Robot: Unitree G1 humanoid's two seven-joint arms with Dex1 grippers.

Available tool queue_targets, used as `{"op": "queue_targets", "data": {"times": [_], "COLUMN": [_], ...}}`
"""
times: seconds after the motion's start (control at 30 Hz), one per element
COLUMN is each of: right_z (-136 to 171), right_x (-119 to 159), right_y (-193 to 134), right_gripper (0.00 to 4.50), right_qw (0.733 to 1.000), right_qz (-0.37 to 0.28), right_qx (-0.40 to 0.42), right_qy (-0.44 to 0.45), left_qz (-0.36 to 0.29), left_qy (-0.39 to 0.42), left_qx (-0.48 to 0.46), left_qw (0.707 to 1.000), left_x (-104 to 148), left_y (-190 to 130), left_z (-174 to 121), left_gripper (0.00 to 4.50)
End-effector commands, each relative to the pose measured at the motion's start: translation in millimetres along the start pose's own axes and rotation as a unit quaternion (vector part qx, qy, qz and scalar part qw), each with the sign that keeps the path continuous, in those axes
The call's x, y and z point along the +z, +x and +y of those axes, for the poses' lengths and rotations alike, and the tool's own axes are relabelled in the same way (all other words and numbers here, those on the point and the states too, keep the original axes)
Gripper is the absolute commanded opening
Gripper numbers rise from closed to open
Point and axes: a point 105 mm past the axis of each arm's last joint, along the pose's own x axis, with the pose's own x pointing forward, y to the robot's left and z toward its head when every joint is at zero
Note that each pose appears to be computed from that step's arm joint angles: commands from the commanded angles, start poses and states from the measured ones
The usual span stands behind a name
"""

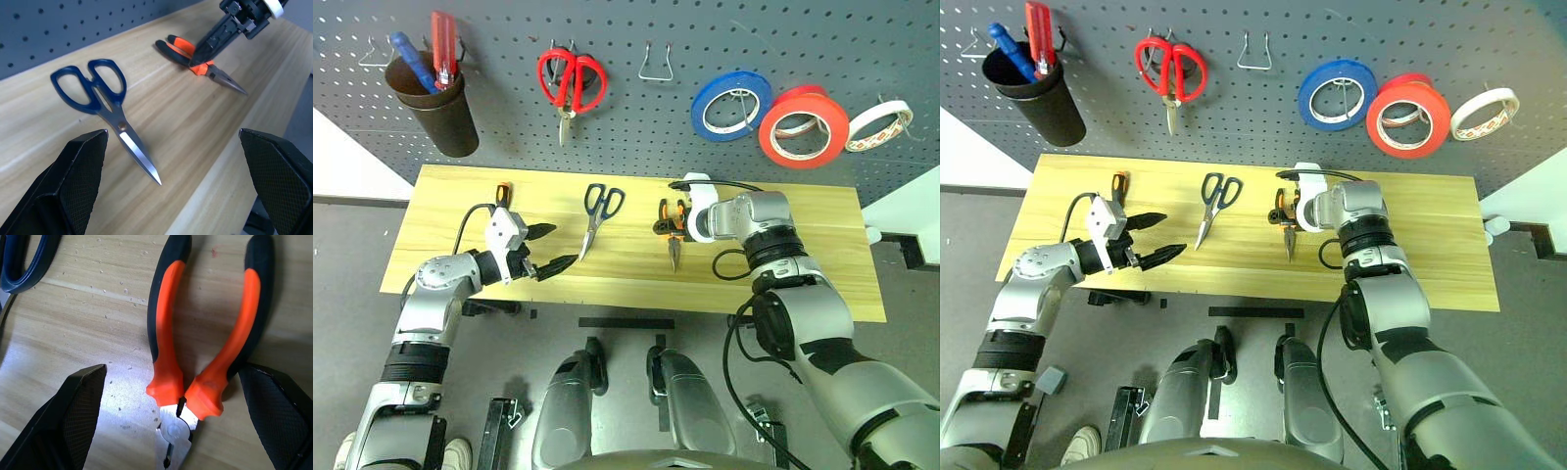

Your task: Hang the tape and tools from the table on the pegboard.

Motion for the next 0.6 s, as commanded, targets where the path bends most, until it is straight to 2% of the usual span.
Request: {"op": "queue_targets", "data": {"times": [0.03,0.3,0.6], "right_z": [6.1,12.6,9.8], "right_x": [-0.7,-15.9,-10.9], "right_y": [6.9,13.9,16.4], "right_gripper": [4.46,4.46,4.46], "right_qw": [0.999,0.994,0.983], "right_qz": [0.0,0.035,0.024], "right_qx": [-0.018,-0.023,-0.033], "right_qy": [-0.032,-0.097,-0.177], "left_qz": [-0.003,-0.002,0.002], "left_qy": [0.016,0.014,0.015], "left_qx": [0.0,0.006,0.018], "left_qw": [1.0,1.0,1.0], "left_x": [1.8,-1.2,-5.1], "left_y": [-1.5,-3.9,-8.0], "left_z": [-4.1,-7.9,-8.9], "left_gripper": [4.5,4.5,4.5]}}
